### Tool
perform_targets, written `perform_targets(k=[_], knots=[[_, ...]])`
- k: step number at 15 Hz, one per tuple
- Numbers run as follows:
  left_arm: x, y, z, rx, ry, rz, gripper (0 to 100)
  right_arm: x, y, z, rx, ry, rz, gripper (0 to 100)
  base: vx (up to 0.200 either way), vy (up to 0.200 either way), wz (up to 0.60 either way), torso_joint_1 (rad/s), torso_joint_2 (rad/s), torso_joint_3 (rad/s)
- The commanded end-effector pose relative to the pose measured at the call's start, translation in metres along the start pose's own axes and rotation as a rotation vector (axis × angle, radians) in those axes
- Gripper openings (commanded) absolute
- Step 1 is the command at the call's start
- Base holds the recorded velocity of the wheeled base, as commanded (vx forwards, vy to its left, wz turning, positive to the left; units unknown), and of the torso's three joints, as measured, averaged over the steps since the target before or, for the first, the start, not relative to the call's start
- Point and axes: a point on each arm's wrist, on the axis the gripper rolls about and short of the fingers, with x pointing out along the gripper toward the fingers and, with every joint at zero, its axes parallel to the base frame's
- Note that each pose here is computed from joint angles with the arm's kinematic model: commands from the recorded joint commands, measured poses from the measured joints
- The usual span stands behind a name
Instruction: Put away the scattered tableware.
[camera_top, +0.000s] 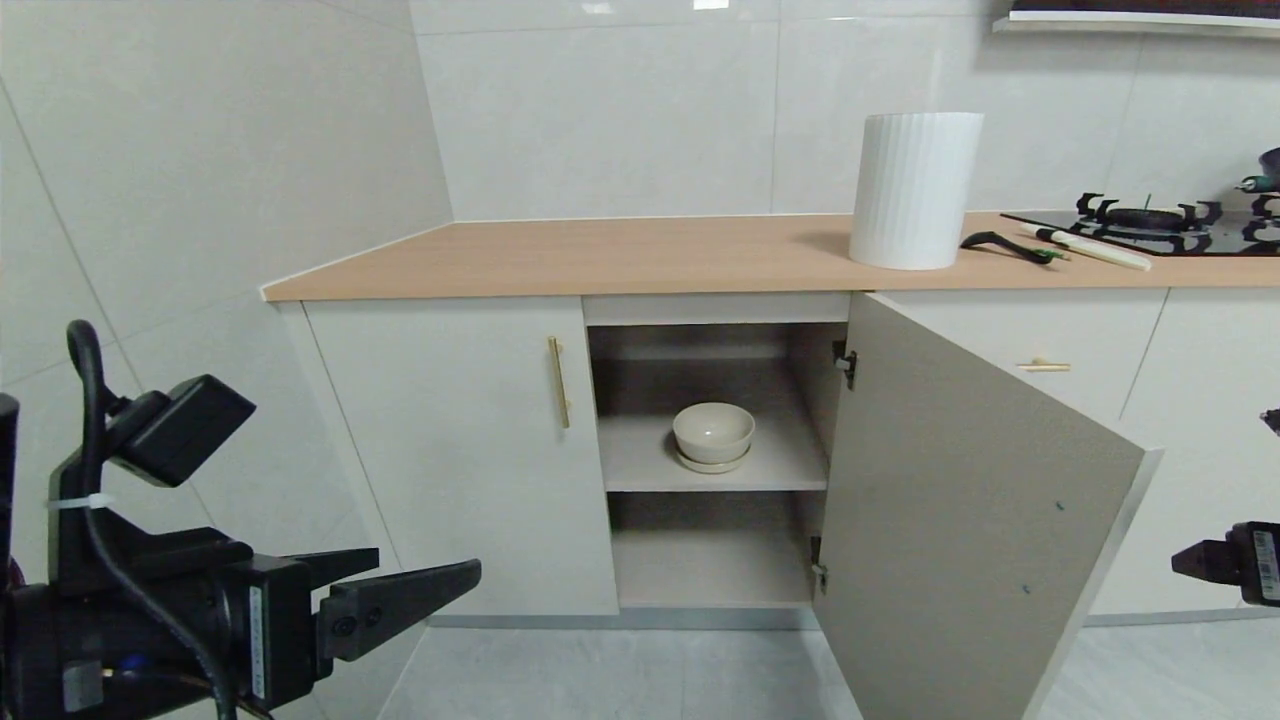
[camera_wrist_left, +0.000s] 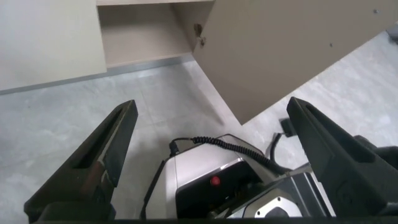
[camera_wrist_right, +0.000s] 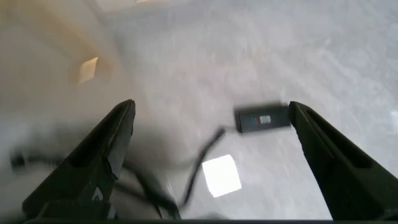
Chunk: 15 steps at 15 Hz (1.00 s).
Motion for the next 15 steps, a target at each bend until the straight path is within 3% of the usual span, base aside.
perform_targets(k=[1, 7, 15], knots=[[0.0, 0.0, 0.0, -0.001, 0.002, 0.0, 100, 0.025, -0.002, 0.005, 0.032, 0.046, -0.037, 100, 0.0, 0.0, 0.0, 0.0, 0.0, 0.0], [0.001, 0.0, 0.0, -0.001, 0.005, 0.001, 100, 0.052, 0.007, 0.011, 0.099, 0.053, -0.034, 100, 0.0, 0.0, 0.0, 0.0, 0.0, 0.0], [0.001, 0.0, 0.0, -0.001, 0.001, 0.002, 100, 0.04, 0.048, 0.003, 0.131, 0.072, 0.186, 100, 0.0, 0.0, 0.0, 0.0, 0.0, 0.0]])
